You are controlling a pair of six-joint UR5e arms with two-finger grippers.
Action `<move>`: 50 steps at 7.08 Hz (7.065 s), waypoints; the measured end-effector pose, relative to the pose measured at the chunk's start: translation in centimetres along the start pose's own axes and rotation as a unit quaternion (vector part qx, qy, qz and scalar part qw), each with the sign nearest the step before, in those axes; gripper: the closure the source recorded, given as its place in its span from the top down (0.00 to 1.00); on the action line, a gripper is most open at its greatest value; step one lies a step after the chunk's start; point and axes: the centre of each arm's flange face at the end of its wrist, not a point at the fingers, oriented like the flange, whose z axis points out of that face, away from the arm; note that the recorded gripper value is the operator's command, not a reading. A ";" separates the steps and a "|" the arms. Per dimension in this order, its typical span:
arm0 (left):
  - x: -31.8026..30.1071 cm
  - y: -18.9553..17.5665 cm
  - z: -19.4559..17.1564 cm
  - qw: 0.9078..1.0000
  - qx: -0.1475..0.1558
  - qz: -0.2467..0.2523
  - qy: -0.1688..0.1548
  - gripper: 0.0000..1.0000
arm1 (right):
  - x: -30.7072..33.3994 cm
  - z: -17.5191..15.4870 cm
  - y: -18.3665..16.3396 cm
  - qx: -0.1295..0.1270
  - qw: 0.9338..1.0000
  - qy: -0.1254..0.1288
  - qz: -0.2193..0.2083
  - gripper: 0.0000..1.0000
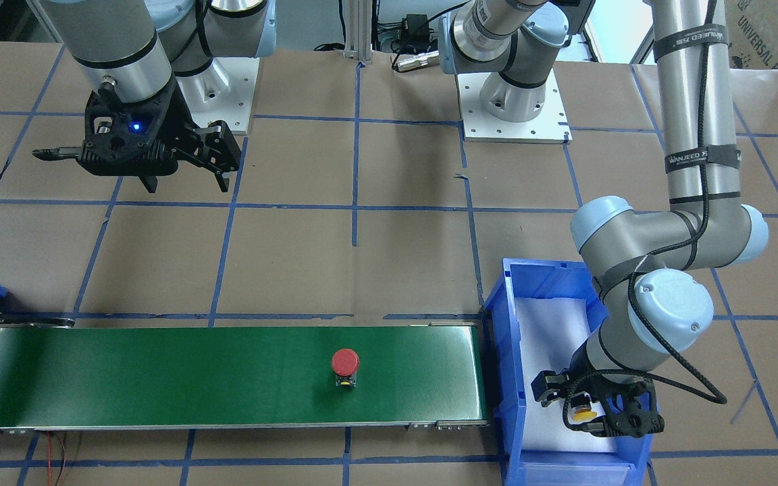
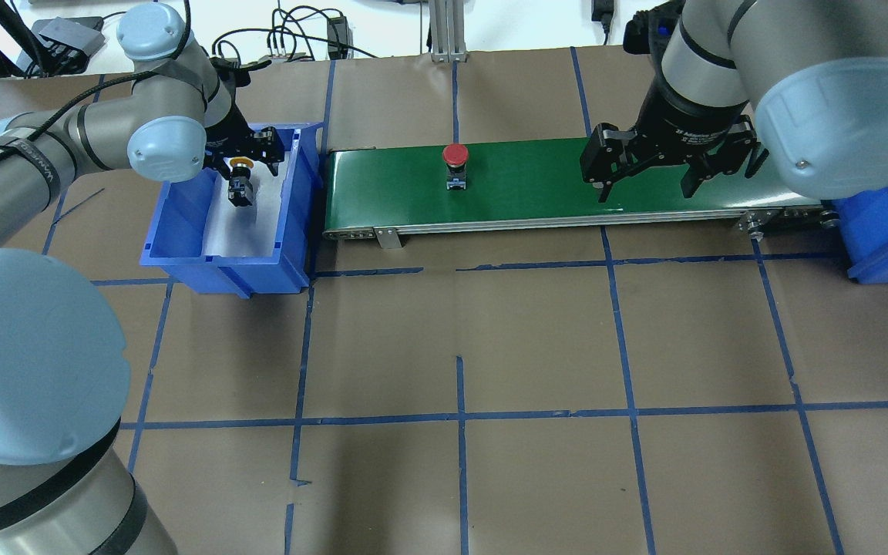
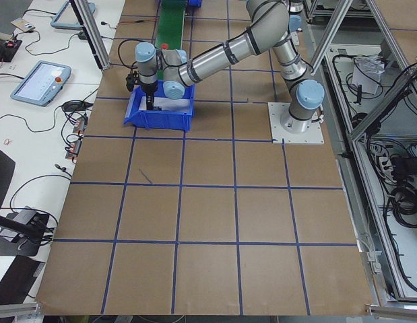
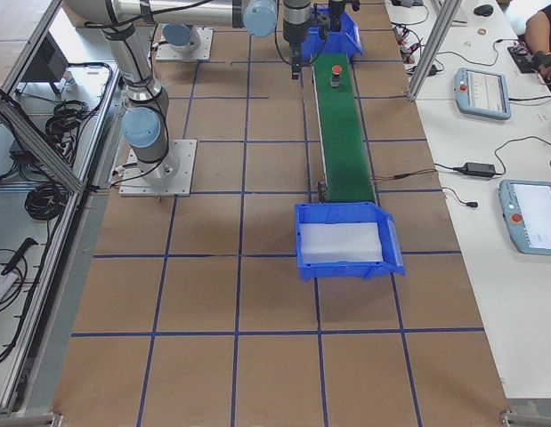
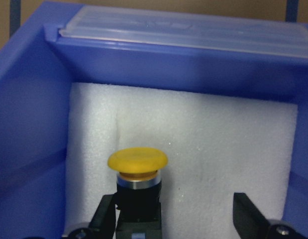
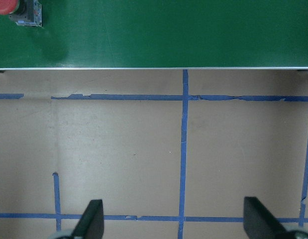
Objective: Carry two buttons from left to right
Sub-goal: 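Lower the left gripper and grasp the yellow button, then lift the yellow button and place it on the green conveyor, then raise the left gripper away while the right gripper moves to the conveyor's far end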
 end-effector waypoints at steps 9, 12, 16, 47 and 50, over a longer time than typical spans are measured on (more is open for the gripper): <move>-0.8 -0.7 0.8 1.000 0.002 0.018 -0.003 0.65 | 0.0 -1.4 0.3 0.010 1.000 0.013 -0.003 1.00; -0.8 -0.9 1.5 1.000 0.004 0.013 -0.002 0.37 | -0.1 -1.3 0.4 0.007 1.000 0.010 -0.020 1.00; -0.9 -0.7 0.6 1.000 0.012 0.015 -0.006 0.28 | -0.2 -1.1 0.4 0.005 1.000 0.010 -0.023 1.00; 2.6 15.2 -28.0 0.998 -0.056 0.023 0.019 1.00 | 9.3 1.3 -15.4 -0.015 0.979 0.007 -0.205 1.00; 9.4 16.1 -28.4 0.998 -0.017 0.061 0.027 1.00 | 14.7 5.3 -16.6 -0.042 0.952 -0.009 -0.303 1.00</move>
